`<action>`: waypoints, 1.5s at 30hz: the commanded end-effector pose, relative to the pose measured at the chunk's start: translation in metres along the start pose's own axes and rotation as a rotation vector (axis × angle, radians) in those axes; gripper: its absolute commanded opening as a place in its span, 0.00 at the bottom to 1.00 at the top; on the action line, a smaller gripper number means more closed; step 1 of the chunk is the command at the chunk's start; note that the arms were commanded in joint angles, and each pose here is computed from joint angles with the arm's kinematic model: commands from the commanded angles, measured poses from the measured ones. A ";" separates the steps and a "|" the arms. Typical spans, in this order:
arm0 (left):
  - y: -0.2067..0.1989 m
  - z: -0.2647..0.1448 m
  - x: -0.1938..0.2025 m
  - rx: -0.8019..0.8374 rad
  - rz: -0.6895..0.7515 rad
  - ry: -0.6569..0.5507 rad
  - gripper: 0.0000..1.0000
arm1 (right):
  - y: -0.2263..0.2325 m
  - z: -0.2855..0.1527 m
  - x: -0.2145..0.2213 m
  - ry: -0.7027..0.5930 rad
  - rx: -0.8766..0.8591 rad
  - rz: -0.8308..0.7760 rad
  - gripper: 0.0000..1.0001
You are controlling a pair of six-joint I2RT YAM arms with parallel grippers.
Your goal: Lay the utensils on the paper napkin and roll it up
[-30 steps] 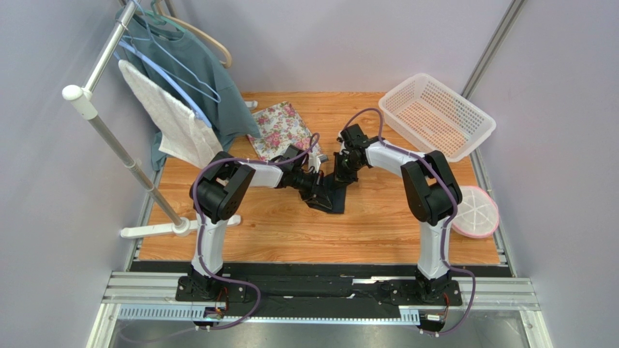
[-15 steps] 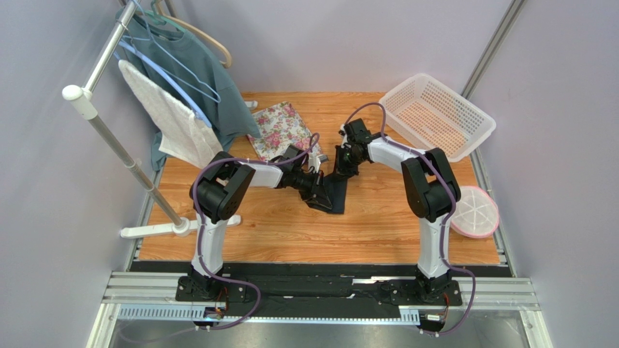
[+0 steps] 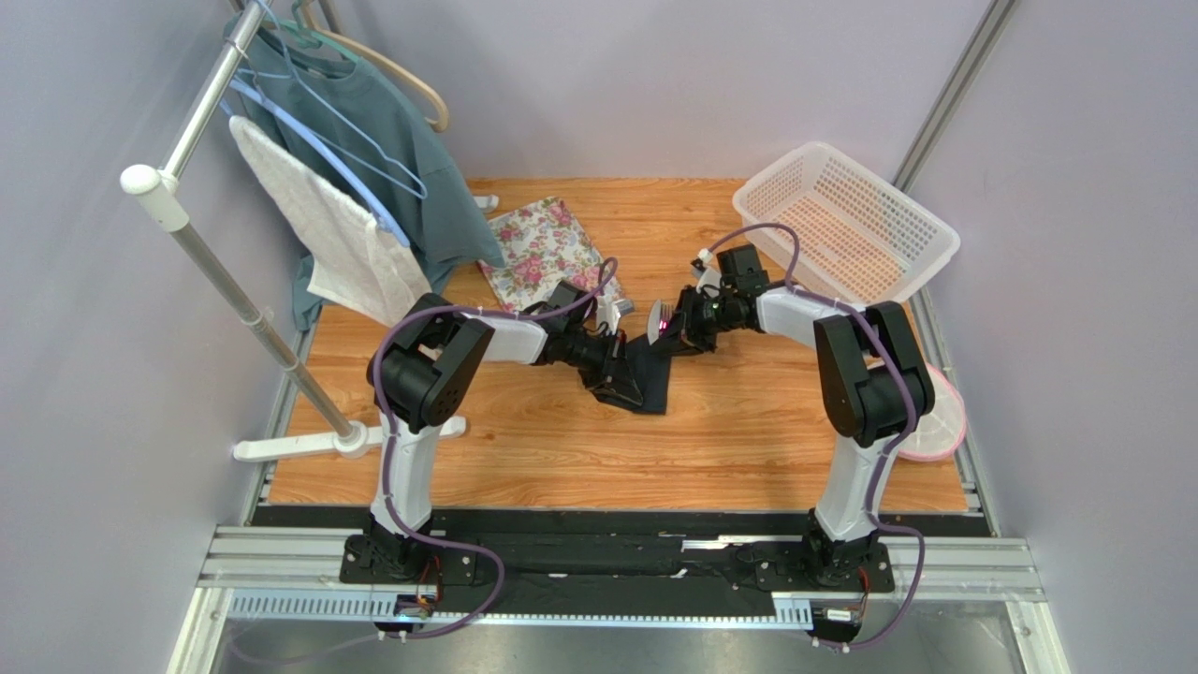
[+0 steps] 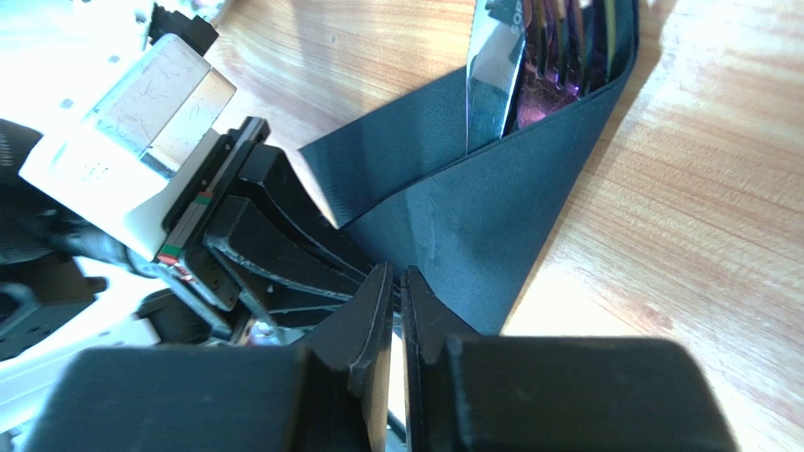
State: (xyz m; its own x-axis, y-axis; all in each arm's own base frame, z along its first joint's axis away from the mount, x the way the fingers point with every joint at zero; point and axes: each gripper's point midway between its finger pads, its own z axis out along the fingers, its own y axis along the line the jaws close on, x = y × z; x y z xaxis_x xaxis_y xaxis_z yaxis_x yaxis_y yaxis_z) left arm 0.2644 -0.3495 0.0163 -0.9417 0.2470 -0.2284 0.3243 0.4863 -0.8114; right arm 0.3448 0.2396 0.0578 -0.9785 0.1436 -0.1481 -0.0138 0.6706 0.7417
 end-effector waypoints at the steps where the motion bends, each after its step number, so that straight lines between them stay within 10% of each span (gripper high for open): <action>1: 0.040 0.005 0.017 -0.149 -0.037 0.008 0.00 | 0.018 0.003 -0.017 -0.030 -0.154 0.023 0.09; 15: 0.039 0.005 0.017 -0.142 -0.033 0.008 0.01 | -0.028 0.029 -0.009 -0.007 -0.056 0.089 0.07; 27: -0.002 -0.025 -0.009 -0.109 0.104 -0.126 0.44 | -0.059 0.036 0.003 0.033 0.041 0.042 0.00; 45: 0.061 -0.089 -0.036 -0.326 -0.050 -0.268 0.65 | -0.067 0.037 0.007 0.049 0.067 0.025 0.00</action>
State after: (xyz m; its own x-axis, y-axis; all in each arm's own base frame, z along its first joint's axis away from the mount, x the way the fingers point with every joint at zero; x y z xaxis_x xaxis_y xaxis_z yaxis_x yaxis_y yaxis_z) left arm 0.3181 -0.2563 0.0363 -0.9327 -0.0039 -0.3607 0.2538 0.7034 -0.6640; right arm 0.3526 0.2418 0.0201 -0.9856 0.1310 -0.1071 -0.0051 0.6097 0.7926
